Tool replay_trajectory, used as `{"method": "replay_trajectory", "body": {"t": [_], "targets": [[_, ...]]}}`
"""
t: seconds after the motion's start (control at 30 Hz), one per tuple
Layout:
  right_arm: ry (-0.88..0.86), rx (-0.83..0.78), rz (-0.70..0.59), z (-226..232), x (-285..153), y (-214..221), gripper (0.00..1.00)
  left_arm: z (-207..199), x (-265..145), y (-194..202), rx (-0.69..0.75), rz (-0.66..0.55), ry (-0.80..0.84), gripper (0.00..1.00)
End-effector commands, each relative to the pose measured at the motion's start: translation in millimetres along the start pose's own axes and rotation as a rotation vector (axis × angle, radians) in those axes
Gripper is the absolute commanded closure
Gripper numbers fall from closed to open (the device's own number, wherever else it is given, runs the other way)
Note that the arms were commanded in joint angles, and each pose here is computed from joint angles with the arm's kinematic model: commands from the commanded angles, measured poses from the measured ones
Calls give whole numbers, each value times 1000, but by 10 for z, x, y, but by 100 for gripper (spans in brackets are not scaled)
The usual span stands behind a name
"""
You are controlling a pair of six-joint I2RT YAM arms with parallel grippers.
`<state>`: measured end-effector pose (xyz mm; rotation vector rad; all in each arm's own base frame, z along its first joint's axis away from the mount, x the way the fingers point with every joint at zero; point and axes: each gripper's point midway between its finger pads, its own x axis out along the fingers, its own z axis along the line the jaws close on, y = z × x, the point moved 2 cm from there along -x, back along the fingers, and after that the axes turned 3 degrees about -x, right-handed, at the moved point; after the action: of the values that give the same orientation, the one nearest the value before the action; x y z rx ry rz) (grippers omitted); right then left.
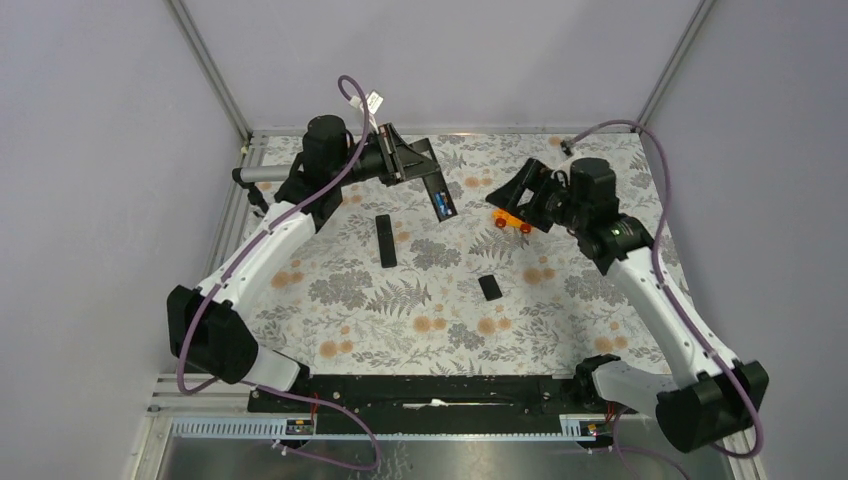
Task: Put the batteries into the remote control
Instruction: Pick up the battery cover at the center of the board.
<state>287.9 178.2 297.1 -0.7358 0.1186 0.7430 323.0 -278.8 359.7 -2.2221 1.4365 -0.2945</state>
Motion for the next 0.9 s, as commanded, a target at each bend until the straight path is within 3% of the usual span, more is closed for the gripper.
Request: {"method": "replay_trajectory", "body": {"t": [0.0, 0.1, 0.37, 0.63, 0.87], "targets": [[296, -265, 324, -862, 58, 601, 13, 101, -233, -52, 227, -28, -149, 100], [411, -384, 413, -1062, 111, 963, 10, 160, -351, -128, 241, -93, -223, 100], [631, -511, 666, -1537, 176, 1698, 7, 207, -636, -201, 233, -218, -279, 100], [740, -594, 733, -1744, 328, 1806, 9, 251, -672, -177, 180, -208, -243, 100], [745, -567, 762, -1811, 469, 1905, 21, 270, -665, -180, 167, -201, -229, 100]]}}
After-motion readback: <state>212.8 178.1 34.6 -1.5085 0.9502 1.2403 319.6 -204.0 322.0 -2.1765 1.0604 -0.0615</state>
